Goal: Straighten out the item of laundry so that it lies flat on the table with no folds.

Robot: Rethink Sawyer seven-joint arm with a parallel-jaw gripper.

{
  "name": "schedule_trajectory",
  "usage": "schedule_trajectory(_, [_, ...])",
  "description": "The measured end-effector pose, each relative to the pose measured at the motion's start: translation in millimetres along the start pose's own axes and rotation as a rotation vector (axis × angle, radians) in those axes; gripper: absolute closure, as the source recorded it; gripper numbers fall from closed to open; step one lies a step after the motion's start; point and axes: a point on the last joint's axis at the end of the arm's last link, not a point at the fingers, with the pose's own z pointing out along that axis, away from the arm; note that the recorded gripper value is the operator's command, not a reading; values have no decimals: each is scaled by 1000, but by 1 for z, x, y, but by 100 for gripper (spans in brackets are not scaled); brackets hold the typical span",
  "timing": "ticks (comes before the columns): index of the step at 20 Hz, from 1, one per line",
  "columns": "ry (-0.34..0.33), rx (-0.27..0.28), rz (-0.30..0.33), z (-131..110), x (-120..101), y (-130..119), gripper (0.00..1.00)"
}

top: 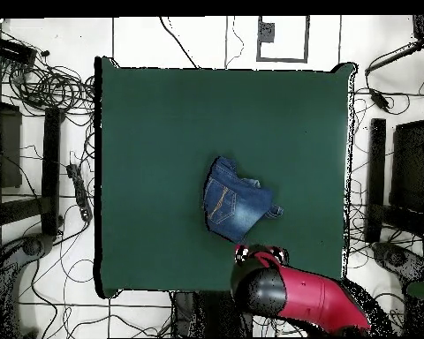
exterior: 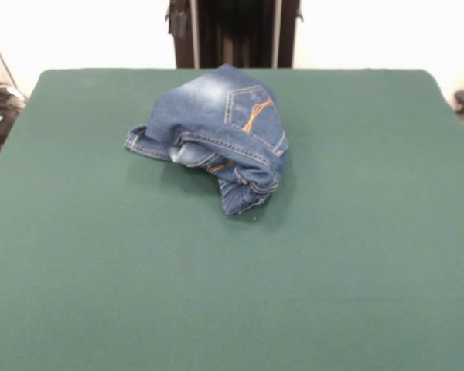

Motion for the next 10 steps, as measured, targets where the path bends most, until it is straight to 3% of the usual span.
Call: schedule_trajectory(10, [24,-18,-34,23,11,9,100])
